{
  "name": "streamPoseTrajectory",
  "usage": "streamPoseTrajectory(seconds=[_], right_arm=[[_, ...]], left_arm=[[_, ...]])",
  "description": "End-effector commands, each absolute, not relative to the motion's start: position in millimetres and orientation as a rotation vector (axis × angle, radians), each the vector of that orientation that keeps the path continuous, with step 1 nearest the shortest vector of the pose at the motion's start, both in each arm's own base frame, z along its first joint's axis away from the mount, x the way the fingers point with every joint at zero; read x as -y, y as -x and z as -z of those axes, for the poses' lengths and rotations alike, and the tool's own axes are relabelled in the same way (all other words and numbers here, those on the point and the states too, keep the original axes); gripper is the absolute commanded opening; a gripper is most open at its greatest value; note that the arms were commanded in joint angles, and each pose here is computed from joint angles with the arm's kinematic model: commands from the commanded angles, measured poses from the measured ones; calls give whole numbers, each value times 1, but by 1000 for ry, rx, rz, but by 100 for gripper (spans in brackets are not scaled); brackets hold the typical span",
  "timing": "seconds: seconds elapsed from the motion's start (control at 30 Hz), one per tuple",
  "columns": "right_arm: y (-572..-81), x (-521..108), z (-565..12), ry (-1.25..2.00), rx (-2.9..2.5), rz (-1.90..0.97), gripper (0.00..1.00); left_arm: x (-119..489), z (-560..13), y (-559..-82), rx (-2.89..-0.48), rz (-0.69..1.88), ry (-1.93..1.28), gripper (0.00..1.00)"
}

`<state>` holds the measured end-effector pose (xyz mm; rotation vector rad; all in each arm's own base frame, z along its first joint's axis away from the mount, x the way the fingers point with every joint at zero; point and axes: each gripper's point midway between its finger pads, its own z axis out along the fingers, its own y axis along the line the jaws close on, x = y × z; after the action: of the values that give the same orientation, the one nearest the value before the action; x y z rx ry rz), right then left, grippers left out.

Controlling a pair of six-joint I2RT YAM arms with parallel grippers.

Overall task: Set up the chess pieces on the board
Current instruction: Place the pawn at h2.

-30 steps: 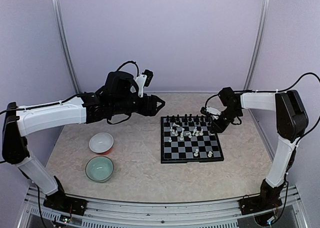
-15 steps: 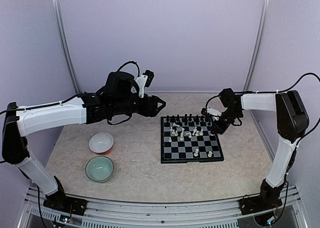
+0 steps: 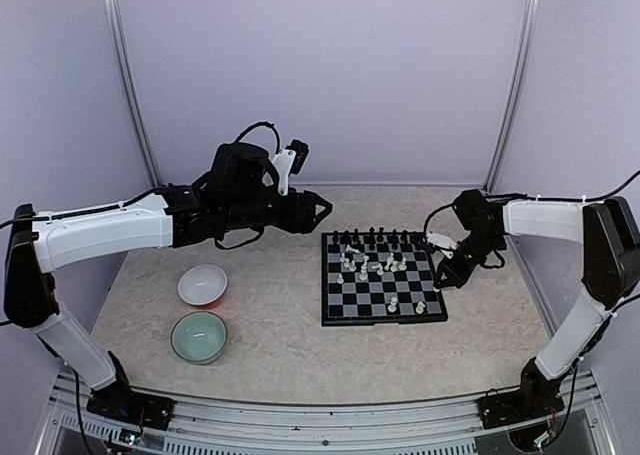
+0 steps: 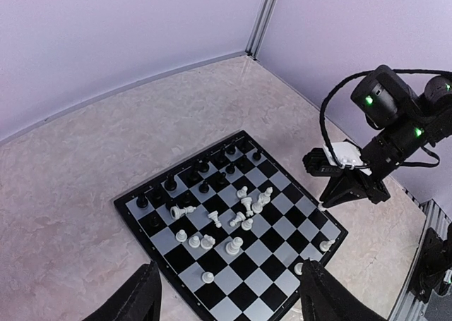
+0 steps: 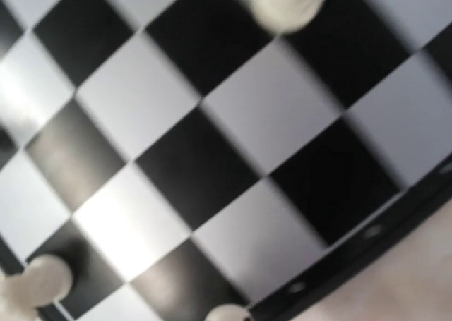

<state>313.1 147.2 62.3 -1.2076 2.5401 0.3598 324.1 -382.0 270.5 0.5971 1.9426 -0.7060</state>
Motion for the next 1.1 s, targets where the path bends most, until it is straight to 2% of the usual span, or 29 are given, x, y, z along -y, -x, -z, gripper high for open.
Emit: streamPoseTrajectory(seconds=[0.0,0.43,0.7,1.07], right_arm=[[-296,-151,-57,1239,-2540,-435,0],[-290,-167,-46,1318,-2539,-448,0],[-291,-167,-47,1324,-2533,-413,13],[-297,-169,-49,1321,-2514,-400,16]], left_arm=[[388,-277,-325,-1925,705,-612,67],[389,-275,-325,-1930,697,-616,67],[389,-275,-325,-1930,699,-617,67],[390,-273,-325,-1935,697,-621,67]])
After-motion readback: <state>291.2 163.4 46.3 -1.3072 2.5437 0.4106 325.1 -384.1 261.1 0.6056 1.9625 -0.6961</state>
